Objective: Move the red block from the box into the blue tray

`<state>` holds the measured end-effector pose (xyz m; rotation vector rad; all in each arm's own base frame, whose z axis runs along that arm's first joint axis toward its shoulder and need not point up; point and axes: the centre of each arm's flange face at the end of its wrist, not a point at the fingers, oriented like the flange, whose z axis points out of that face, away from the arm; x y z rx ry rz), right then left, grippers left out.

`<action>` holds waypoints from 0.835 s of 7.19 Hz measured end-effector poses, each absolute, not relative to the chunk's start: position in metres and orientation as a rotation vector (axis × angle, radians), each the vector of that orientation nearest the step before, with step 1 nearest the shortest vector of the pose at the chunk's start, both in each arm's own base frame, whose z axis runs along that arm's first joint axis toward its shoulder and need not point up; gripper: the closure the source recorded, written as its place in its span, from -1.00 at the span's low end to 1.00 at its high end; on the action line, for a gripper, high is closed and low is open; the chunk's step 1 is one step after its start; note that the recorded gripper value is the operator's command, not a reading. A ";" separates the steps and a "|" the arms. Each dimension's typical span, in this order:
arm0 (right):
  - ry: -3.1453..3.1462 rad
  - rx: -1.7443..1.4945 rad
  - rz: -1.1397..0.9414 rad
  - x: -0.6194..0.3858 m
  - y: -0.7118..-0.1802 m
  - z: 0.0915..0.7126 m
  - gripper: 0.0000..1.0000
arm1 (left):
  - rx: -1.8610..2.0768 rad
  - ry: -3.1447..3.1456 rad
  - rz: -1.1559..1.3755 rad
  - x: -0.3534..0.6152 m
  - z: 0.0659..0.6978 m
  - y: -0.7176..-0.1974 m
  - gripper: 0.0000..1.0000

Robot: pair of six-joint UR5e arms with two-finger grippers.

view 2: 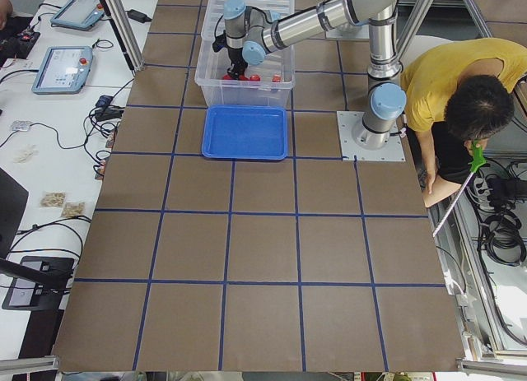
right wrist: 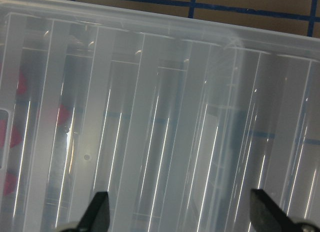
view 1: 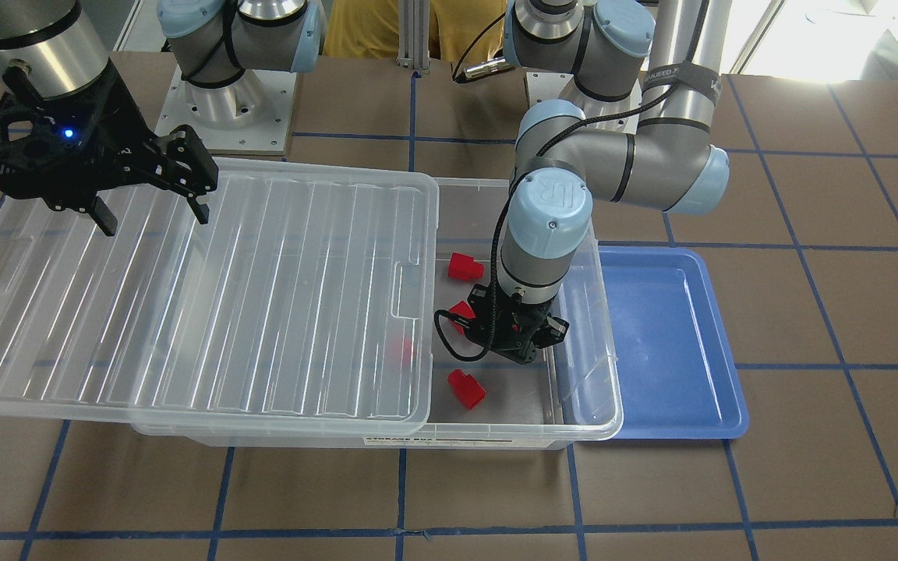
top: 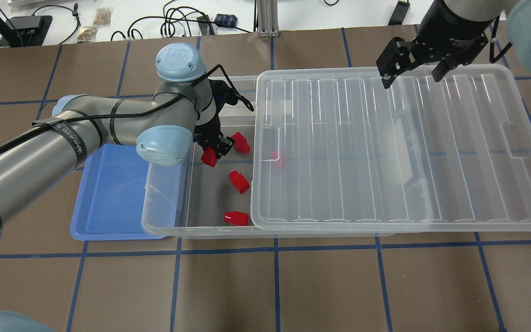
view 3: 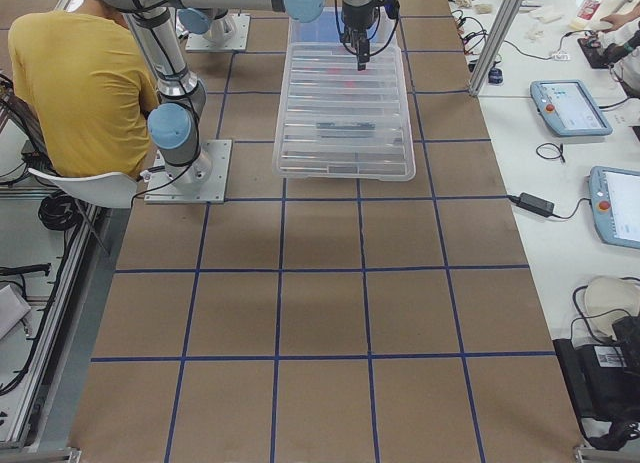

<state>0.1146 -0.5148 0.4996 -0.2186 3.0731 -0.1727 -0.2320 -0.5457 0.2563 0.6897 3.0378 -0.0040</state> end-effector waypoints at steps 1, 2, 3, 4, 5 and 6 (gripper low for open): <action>3.073 -0.220 -0.172 0.115 -0.515 0.499 -1.00 | 0.613 3.053 -0.036 -0.232 0.274 -0.542 0.90; 3.073 -0.220 -0.172 0.115 -0.515 0.498 -1.00 | 0.559 3.066 -0.054 -0.231 0.290 -0.537 0.90; 3.073 -0.221 -0.177 0.115 -0.515 0.498 -1.00 | 0.520 3.076 -0.063 -0.231 0.307 -0.529 0.90; 3.072 -0.221 -0.181 0.115 -0.515 0.498 -1.00 | 0.491 3.082 -0.064 -0.230 0.326 -0.518 0.90; 3.072 -0.220 -0.186 0.115 -0.515 0.498 -1.00 | 0.474 3.084 -0.052 -0.227 0.345 -0.506 0.90; 3.072 -0.221 -0.191 0.115 -0.516 0.498 -1.00 | 0.463 3.080 -0.035 -0.224 0.360 -0.495 0.90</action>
